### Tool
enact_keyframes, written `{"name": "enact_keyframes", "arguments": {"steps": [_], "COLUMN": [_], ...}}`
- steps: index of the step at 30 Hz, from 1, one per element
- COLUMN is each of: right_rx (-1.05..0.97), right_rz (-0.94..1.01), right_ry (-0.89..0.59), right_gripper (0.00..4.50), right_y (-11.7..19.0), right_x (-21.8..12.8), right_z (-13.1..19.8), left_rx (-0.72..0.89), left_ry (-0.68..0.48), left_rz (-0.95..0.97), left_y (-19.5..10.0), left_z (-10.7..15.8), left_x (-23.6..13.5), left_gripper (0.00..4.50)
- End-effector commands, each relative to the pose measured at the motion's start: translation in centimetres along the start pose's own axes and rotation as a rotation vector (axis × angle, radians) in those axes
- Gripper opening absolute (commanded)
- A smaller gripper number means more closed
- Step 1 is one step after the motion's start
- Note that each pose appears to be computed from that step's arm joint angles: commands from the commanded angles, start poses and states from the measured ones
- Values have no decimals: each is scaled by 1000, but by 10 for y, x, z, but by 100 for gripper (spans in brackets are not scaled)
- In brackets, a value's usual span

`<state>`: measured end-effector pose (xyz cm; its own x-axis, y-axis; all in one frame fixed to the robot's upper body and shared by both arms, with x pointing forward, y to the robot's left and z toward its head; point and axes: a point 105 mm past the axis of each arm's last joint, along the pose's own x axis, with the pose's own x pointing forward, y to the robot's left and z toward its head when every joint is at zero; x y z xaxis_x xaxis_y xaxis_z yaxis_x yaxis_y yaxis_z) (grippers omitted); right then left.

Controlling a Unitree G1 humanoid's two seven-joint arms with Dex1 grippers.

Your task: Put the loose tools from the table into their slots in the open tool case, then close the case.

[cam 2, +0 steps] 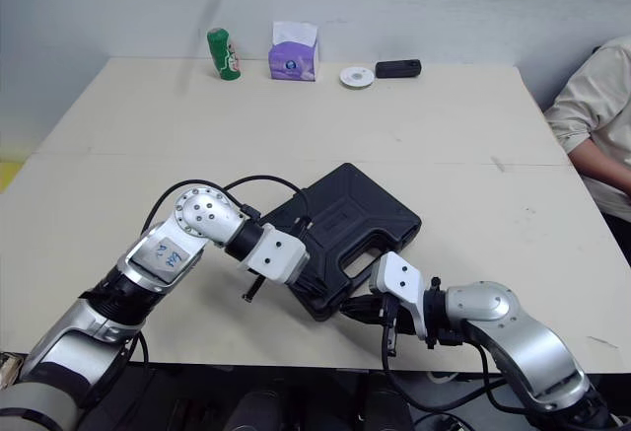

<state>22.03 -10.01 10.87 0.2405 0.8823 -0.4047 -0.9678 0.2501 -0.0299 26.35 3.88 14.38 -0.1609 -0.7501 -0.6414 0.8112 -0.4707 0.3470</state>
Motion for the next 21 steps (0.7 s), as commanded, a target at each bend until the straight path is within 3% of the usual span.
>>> {"name": "enact_keyframes", "arguments": {"steps": [1,3,4,5,8,13,14,18,21], "right_rx": [-98,-95,-87,-70,-37,-3,-6,-9,-21], "right_rz": [-39,-65,-78,-89,-125,-247,-272,-374,-421], "right_ry": [9,32,27,16,-26,-69,-62,-77,-48], "right_gripper": [0,0,0,32,147,410,448,448,448], "right_y": [-2,-3,-4,-5,-8,-22,-25,-41,-49], "right_x": [-18,-32,-39,-47,-72,-120,-129,-160,-177], "right_z": [11,9,11,15,29,44,45,53,53], "left_rx": [-215,-298,-353,-415,-563,-712,-730,-808,-828], "left_ry": [56,-32,-84,-143,-290,-368,-371,-411,-366], "left_rz": [24,77,104,134,235,433,470,697,884], "left_y": [-8,-3,-1,0,-3,-35,-43,-61,-75], "left_z": [-35,-26,-22,-18,-12,-18,-17,-15,-16], "left_x": [5,-7,-14,-24,-56,-115,-126,-177,-211], "left_gripper": [7,7,33,66,190,432,450,450,450]}}
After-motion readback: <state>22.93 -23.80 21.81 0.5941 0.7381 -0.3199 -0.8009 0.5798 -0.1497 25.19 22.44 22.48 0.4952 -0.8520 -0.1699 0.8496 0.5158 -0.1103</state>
